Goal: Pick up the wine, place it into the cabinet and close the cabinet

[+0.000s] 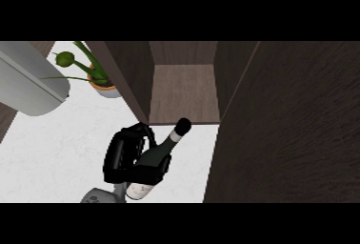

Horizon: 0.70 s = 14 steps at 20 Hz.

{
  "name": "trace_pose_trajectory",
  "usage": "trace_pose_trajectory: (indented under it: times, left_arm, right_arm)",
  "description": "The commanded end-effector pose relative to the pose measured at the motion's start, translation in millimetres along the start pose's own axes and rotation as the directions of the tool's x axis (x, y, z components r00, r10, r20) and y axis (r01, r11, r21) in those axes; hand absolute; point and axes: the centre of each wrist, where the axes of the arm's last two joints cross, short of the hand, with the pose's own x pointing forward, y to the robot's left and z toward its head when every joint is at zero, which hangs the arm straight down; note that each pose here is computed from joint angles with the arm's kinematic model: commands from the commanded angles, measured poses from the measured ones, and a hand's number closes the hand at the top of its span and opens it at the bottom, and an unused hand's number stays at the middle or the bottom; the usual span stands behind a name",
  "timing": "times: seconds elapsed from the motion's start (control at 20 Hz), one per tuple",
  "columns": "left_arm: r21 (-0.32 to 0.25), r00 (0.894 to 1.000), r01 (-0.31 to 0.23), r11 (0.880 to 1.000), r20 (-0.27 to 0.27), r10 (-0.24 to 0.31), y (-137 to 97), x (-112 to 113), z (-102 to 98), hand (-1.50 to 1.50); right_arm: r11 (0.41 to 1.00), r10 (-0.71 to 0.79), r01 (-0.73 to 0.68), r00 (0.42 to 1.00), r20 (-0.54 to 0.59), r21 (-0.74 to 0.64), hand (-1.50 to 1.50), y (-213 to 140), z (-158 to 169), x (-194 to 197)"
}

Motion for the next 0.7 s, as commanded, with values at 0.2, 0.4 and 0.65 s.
trace_pose_trajectory:
  times: [0.2,0.4,0.65]
  left_arm:
    - [0.015,0.997,0.076,0.997,0.015,-0.076,-2.7,2.6,-45.8,1.5]
    - [-0.004,0.996,0.089,0.996,-0.003,-0.089,-10.4,0.1,-63.1,1.5]
    - [-0.014,0.996,0.075,0.997,-0.04,-0.076,-7.2,-13.2,-83.2,1.5]
  right_arm:
    - [0.996,-0.091,0.091,0.995,0.038,0.018,-1.5,-8.4,30.6,38.1]
    - [0.996,-0.08,0.078,0.996,0.042,0.038,-1.5,-13.8,32.2,48.0]
    - [0.997,-0.079,0.078,0.995,0.065,0.018,-1.5,-15.1,25.7,44.6]
